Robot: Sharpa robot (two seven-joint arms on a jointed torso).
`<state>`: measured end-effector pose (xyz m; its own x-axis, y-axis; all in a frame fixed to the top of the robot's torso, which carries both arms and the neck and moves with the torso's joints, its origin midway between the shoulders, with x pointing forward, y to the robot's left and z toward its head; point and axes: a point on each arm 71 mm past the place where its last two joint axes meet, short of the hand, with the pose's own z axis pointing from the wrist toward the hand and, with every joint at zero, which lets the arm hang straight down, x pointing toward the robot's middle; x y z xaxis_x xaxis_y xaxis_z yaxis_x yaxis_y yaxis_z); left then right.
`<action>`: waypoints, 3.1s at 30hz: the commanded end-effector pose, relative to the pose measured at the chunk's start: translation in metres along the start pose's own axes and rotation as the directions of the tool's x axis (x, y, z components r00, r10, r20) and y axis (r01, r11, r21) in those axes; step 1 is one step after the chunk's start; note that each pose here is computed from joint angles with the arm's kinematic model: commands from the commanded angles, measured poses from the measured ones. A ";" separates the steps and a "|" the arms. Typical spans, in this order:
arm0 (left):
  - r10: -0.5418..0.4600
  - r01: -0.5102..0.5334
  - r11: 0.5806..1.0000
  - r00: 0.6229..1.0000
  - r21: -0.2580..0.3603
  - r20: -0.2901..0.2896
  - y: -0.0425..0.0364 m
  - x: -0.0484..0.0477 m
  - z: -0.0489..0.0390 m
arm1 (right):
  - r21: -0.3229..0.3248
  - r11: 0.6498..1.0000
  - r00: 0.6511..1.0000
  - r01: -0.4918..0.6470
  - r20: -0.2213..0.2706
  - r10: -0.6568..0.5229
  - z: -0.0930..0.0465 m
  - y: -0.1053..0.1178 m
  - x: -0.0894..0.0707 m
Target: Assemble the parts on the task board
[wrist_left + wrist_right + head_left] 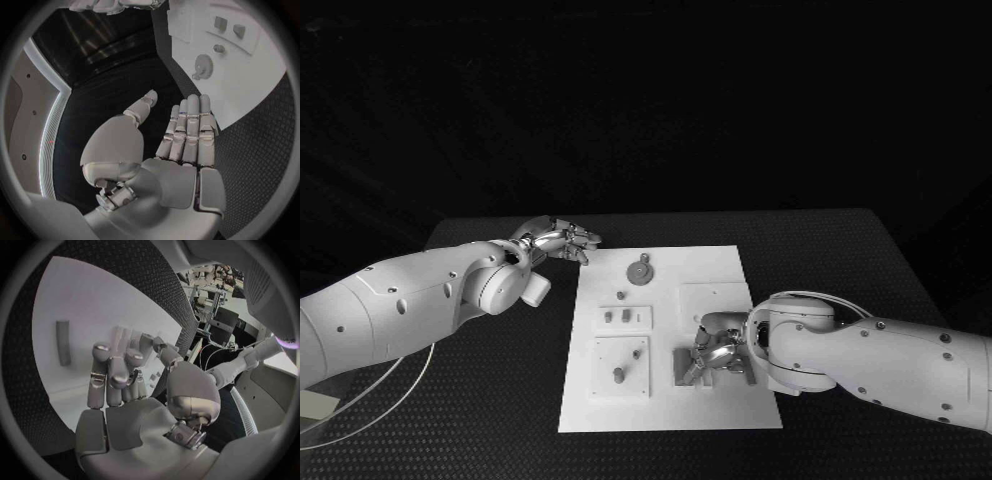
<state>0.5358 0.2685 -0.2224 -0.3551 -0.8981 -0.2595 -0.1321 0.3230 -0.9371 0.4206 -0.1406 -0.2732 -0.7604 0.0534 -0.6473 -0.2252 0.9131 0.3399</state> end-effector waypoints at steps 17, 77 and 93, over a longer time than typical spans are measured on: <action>-0.008 0.008 1.000 1.000 0.006 -0.017 -0.0013 0.0016 0.0000 | -0.024 0.991 0.990 0.130 0.056 -0.129 -0.003 0.007 0.006; -0.007 0.007 1.000 1.000 -0.003 -0.021 0.0000 0.0010 -0.0001 | 0.122 0.991 0.987 0.055 0.143 -0.072 -0.027 -0.050 -0.049; -0.009 0.009 1.000 0.999 -0.015 -0.051 0.0005 0.0046 -0.0003 | 0.194 0.981 0.995 0.029 -0.099 -0.010 -0.040 -0.064 -0.030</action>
<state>0.5347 0.2684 -0.2241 -0.3726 -0.8929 -0.2527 -0.1475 0.3258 -0.9339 0.4378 -0.2148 -0.2446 -0.7726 0.0419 -0.6335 -0.1252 0.9682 0.2167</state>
